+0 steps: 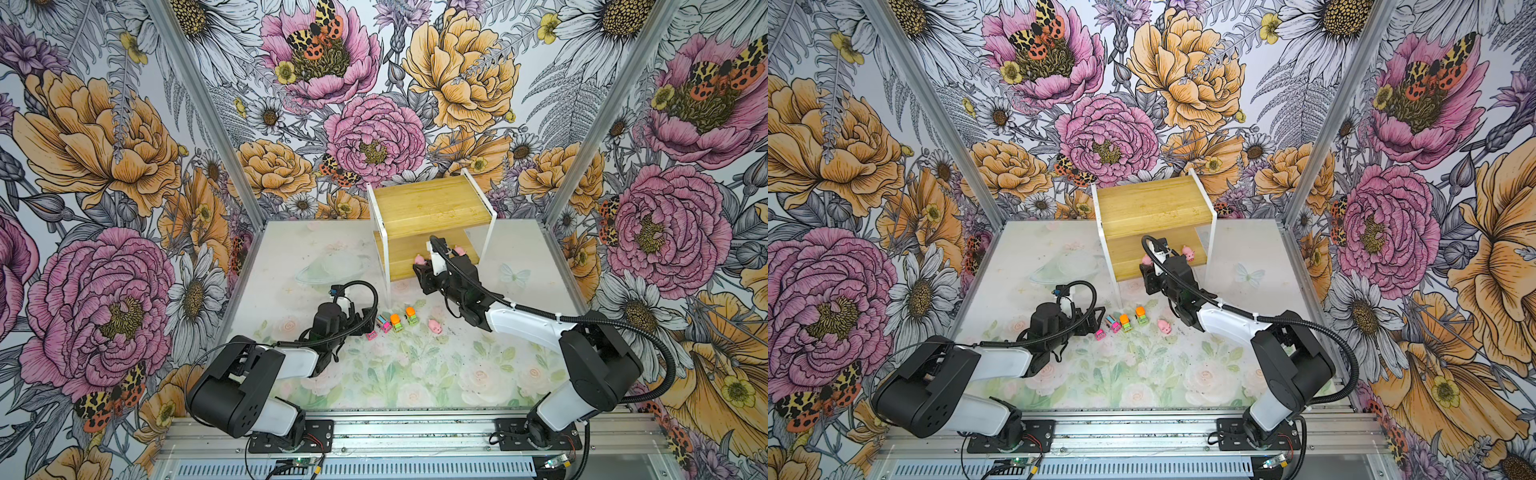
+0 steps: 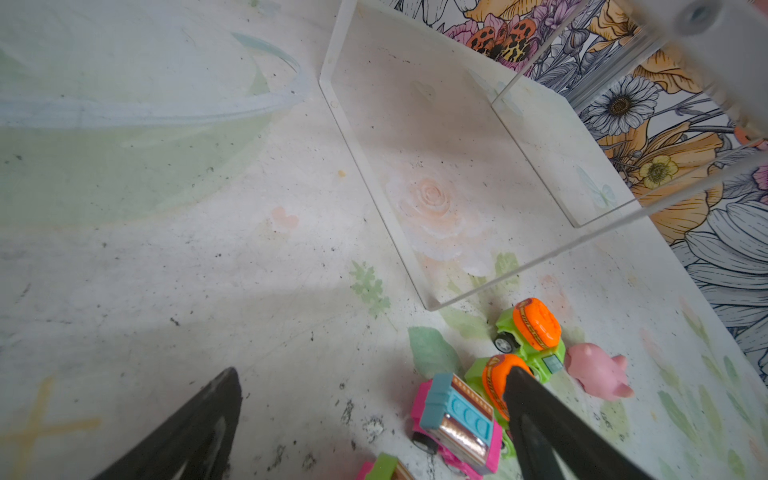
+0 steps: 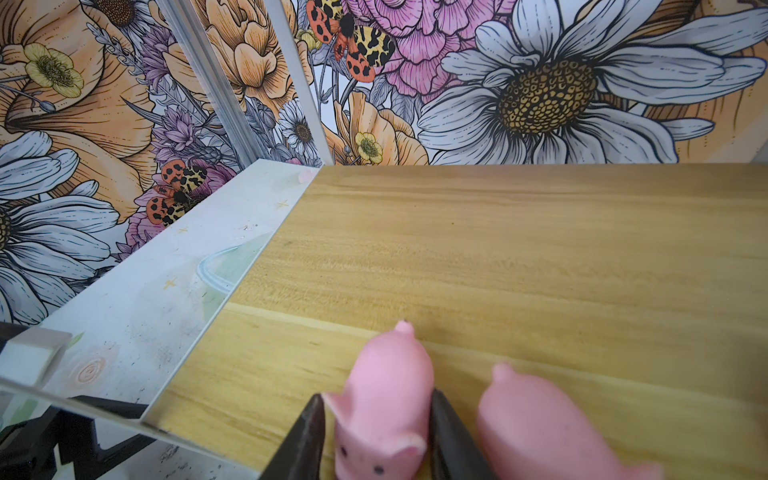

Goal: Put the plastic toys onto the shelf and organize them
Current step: 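Move the right gripper back down over the last pink pig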

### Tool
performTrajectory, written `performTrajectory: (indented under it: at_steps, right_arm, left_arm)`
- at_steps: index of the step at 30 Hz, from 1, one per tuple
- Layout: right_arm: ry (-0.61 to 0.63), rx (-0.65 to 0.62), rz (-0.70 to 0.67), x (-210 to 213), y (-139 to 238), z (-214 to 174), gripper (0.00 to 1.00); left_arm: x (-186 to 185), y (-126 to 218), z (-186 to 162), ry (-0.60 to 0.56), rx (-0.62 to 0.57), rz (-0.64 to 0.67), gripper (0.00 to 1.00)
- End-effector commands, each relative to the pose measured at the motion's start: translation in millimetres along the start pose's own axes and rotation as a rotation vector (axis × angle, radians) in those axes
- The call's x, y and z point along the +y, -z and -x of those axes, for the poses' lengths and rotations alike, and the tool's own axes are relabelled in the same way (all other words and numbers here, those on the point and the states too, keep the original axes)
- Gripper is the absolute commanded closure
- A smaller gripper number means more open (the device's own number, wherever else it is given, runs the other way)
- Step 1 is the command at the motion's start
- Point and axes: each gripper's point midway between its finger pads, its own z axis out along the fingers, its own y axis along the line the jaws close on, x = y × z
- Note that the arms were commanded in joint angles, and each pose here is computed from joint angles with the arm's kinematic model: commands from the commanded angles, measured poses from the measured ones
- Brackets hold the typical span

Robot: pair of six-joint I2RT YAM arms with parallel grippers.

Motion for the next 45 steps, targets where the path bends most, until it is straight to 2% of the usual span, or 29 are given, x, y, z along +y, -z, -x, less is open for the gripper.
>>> performTrajectory:
  at_steps: [1, 9, 16, 19, 24, 27, 31, 45]
  right_arm:
    - [0.023, -0.033, -0.002, 4, 9, 16, 0.56]
    - [0.038, -0.041, 0.030, 9, 25, 17, 0.51]
    - [0.043, -0.064, 0.083, 14, 64, 6, 0.47]
    - [0.024, -0.056, 0.094, 12, 81, -14, 0.47]
    - [-0.033, 0.045, 0.101, 10, 90, -71, 0.47]
    - [-0.062, 0.071, 0.094, 8, 95, -101, 0.55]
    - [-0.089, 0.077, 0.077, 4, 103, -127, 0.54]
    - [-0.083, 0.145, 0.047, -2, 106, -160, 0.45]
  left_arm:
    - [-8, -2, 7, 0.006, -0.016, -0.040, 0.01]
    - [-9, -1, 8, 0.006, -0.019, -0.043, 0.01]
    - [-10, 0, 9, 0.007, -0.020, -0.050, 0.01]
    - [-9, 0, 9, 0.008, -0.021, -0.052, 0.01]
    - [-9, 1, 8, 0.008, -0.016, -0.052, 0.01]
    - [-9, 1, 7, 0.009, -0.010, -0.056, 0.01]
    - [-9, 2, 5, 0.010, -0.006, -0.056, 0.01]
    - [-13, 6, 5, -0.004, -0.002, -0.078, 0.01]
